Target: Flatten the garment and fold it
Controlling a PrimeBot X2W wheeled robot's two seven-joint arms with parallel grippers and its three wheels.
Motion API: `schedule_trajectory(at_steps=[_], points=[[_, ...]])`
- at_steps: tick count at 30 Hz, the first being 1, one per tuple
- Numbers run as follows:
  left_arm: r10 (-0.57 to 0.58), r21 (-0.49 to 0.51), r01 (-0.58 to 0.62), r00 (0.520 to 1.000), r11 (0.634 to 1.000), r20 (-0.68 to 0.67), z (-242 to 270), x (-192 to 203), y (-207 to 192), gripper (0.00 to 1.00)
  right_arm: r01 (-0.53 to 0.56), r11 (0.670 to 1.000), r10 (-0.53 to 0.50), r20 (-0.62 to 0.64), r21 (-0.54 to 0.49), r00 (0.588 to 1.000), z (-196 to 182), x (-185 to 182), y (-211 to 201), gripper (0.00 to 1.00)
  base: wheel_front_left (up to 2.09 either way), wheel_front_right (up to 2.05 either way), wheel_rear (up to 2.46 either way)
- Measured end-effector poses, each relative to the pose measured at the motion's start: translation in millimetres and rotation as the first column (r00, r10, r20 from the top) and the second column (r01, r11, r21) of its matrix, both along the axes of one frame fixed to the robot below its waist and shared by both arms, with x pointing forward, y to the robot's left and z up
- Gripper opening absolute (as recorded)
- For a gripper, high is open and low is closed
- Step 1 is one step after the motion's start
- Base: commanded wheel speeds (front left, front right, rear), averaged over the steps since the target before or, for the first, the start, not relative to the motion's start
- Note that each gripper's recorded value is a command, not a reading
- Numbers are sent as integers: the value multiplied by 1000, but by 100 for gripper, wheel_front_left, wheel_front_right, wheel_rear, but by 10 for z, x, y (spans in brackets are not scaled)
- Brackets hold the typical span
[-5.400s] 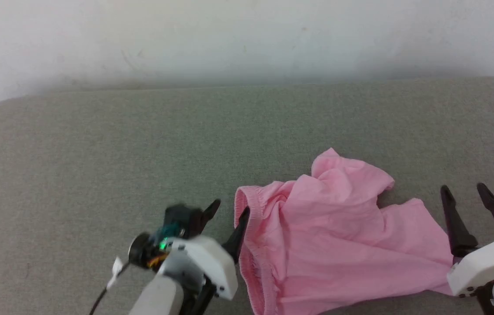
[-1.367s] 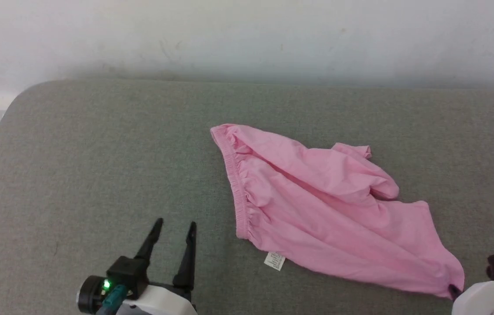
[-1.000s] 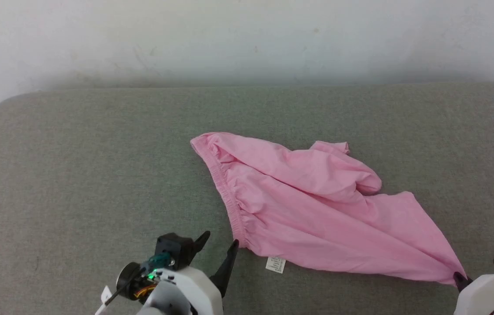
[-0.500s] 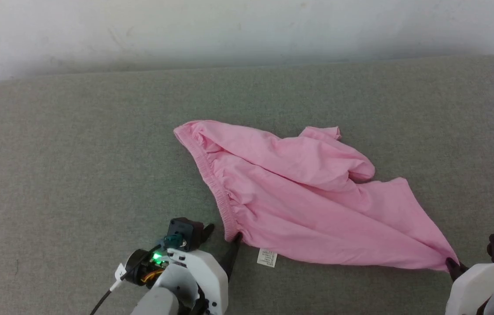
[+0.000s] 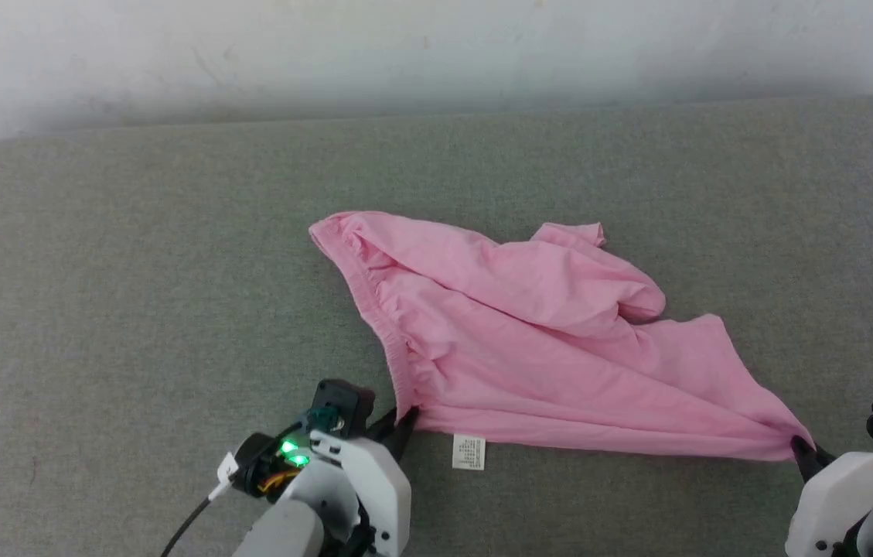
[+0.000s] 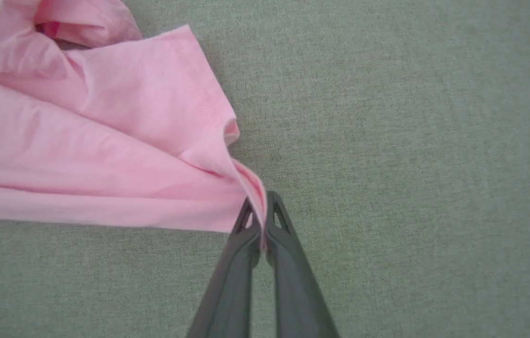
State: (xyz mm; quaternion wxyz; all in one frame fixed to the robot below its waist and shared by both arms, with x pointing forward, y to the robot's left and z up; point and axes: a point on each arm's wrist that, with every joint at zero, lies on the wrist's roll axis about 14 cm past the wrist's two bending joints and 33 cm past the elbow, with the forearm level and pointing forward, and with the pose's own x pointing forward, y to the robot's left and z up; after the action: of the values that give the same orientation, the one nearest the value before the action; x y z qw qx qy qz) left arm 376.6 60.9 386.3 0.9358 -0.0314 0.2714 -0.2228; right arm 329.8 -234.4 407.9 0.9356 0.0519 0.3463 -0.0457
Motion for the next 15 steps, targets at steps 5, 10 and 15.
schedule_trajectory(at_steps=[5,10,15], points=[[27,-17,-26,998,1000,65,143,-94,97,0,-29,999,28,113,14,993,276,157,78,0,0,0,0],[45,-24,-40,974,999,222,633,-4,239,0,-87,996,77,264,23,962,741,365,152,0,0,0,0],[40,2,-44,924,999,380,1250,50,428,0,-140,989,110,413,44,904,1305,532,265,0,0,0,0]])
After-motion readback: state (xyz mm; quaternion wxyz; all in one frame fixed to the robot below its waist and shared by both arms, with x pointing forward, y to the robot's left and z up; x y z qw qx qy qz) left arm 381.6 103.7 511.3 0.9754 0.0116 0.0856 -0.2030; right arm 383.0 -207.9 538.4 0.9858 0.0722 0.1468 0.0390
